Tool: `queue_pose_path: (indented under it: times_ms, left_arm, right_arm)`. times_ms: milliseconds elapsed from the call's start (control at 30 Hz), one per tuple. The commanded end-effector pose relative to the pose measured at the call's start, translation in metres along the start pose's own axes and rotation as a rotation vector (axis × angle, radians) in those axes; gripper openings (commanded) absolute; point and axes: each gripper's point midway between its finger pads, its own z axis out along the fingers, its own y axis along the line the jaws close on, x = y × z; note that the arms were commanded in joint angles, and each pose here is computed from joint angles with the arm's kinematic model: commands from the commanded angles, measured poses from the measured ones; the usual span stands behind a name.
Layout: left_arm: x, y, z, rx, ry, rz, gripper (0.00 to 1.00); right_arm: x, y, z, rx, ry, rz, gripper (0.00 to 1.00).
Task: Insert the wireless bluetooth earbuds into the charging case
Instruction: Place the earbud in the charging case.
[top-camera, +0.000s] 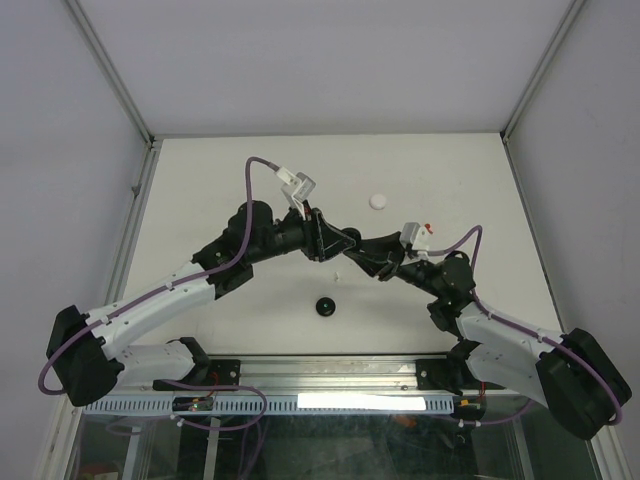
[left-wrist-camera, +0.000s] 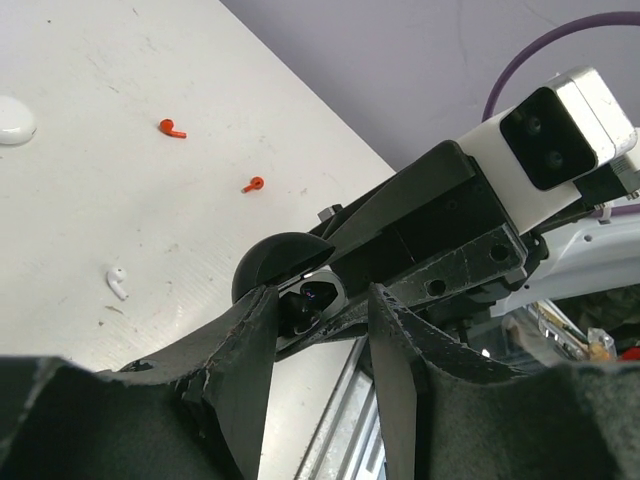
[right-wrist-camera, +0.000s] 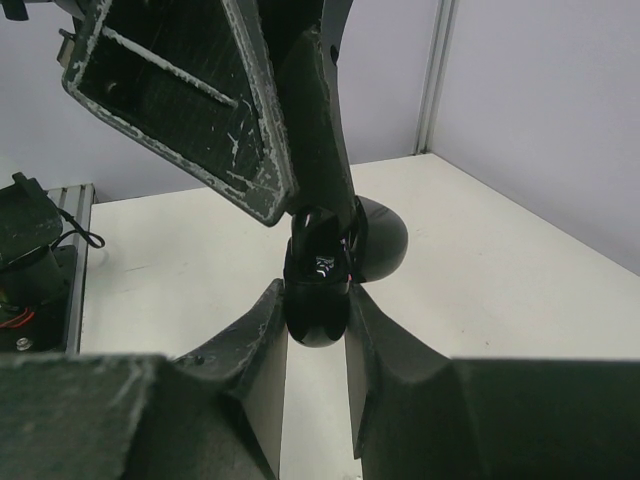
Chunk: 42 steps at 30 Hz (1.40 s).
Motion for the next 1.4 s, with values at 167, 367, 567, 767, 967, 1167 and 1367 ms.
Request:
queue_pose_path:
  times_ms: [167,367,567,767,967,1167,1367]
  left_arm:
    - [-0.015,-0.016,0.002,0.080,-0.015,0.172,0.42]
    - [-0.015,-0.022,0.000,0.133,-0.034,0.234,0.42]
    - [-0.012,-0.025,-0.003,0.169,-0.047,0.287,0.44]
    - [-0.016,-0.035,-0.012,0.225,-0.085,0.348,0.47]
    - [-0.018,-0.038,-0.021,0.258,-0.104,0.378,0.49]
    - [-0.021,-0.041,-0.025,0.296,-0.126,0.387,0.51]
    - [-0.021,-0.043,-0.026,0.315,-0.132,0.392,0.55]
  right_arm:
    - [-0.021,0.017,0.010,-0.116,-0.056,-0.038,0.00]
    - [-0.024,0.022,0.012,-0.140,-0.067,-0.009,0.00]
    - [-0.030,0.029,0.012,-0.177,-0.087,0.019,0.00]
    - [-0.035,0.042,0.012,-0.262,-0.076,0.054,0.00]
    - [-0.038,0.052,0.013,-0.323,-0.061,0.088,0.00]
    - [-0.039,0.065,0.014,-0.418,-0.024,0.132,0.00]
    - [-0.036,0.067,0.014,-0.437,-0.004,0.144,0.00]
